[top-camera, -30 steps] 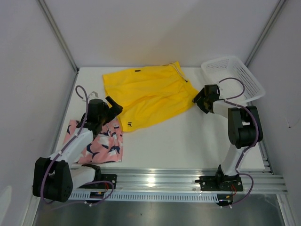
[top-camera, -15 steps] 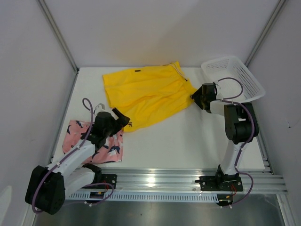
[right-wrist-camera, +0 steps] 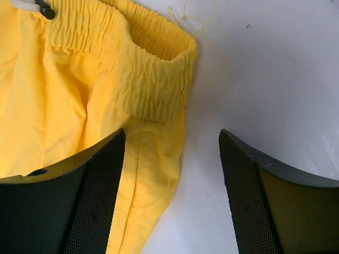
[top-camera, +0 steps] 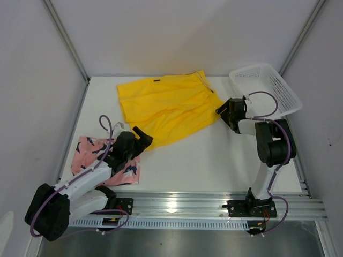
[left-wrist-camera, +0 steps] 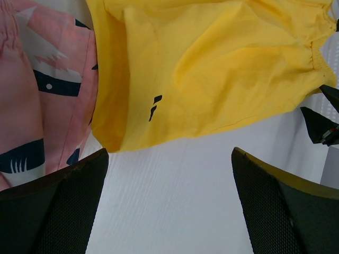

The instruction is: Fold and stack the shorts

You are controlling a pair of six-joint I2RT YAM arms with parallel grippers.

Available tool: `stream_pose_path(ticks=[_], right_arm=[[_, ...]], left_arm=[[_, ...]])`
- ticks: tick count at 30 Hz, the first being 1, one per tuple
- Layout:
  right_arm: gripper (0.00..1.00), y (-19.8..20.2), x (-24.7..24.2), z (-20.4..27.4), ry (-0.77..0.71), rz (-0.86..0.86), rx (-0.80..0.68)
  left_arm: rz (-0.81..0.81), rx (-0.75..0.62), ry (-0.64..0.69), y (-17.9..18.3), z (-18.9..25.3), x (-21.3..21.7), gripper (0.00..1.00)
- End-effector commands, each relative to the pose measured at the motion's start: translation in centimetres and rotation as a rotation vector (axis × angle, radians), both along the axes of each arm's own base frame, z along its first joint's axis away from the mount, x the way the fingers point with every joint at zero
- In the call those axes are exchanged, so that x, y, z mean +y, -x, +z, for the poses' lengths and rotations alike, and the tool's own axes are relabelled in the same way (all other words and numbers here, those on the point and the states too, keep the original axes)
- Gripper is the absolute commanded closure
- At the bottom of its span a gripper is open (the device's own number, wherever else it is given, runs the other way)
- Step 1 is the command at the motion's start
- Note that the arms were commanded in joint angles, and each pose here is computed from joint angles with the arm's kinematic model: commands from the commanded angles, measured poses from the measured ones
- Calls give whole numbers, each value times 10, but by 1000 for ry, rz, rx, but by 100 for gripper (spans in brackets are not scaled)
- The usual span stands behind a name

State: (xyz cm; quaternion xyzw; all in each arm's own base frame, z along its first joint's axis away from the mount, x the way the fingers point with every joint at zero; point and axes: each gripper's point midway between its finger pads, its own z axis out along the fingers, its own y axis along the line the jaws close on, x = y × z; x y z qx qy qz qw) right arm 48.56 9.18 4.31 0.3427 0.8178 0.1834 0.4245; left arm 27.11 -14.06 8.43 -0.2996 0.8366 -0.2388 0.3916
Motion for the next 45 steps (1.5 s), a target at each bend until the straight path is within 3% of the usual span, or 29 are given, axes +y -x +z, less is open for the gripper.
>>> stream_pose_path(ticks=[1, 9, 18, 28, 31, 42, 45], right_arm=[[27, -3, -5, 21, -2, -28, -71], [28, -16, 3, 22, -30, -1, -90], [39, -26, 12, 17, -60, 5, -91], [93, -33, 16, 18, -84, 7, -93], [100, -31, 15, 21, -82, 3, -96], [100, -8, 11, 28, -81, -14, -112], [100, -3, 12, 29, -86, -7, -116]], left_arm=[[18, -39, 42, -12, 18, -11, 1], [10, -13, 56, -9, 8, -25, 1], [28, 3, 103, -12, -2, -33, 1], [32, 51, 112, -5, -21, -36, 1], [54, 56, 120, -4, -24, -35, 1], [101, 114, 127, 1, -45, -32, 3], [139, 123, 114, 4, -54, -25, 10]])
